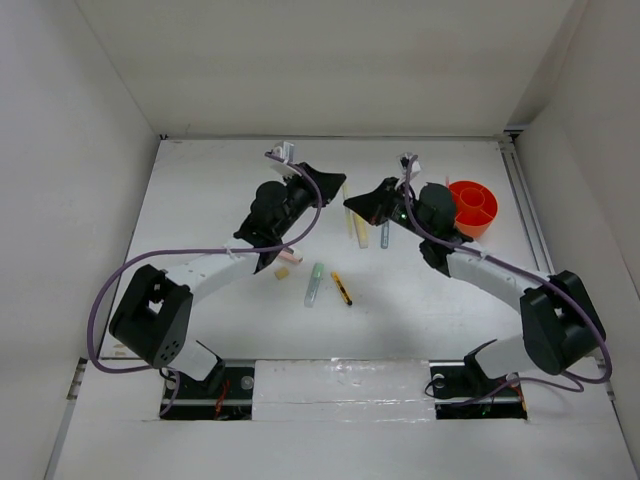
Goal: Sort the stationery into containers
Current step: Close the pen cap on the pen.
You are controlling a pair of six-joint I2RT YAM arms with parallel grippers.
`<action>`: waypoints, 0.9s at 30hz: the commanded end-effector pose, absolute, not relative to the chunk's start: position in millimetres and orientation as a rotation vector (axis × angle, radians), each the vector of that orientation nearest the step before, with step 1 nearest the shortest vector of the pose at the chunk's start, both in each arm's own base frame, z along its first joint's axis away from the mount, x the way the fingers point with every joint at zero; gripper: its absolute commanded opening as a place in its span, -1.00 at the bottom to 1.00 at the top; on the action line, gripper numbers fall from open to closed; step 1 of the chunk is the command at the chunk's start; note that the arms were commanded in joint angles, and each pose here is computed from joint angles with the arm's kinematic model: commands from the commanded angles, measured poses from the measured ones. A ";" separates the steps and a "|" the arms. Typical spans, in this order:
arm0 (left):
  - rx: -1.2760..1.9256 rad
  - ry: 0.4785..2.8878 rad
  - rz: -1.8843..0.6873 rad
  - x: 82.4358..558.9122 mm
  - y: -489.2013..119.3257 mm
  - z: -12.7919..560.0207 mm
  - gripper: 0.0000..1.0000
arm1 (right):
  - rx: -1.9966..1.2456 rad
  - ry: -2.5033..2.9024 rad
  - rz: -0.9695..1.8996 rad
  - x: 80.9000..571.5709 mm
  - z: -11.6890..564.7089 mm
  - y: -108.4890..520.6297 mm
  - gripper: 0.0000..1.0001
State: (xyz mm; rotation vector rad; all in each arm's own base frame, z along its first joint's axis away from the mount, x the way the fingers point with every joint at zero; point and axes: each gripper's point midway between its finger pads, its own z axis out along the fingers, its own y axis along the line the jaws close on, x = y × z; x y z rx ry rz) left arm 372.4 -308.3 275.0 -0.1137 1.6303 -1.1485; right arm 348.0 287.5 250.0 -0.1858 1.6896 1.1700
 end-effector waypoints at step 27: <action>-0.264 1.526 -0.907 348.5 -238.7 409.3 1.00 | -0.316 1.318 0.722 370.5 295.5 191.2 -1.00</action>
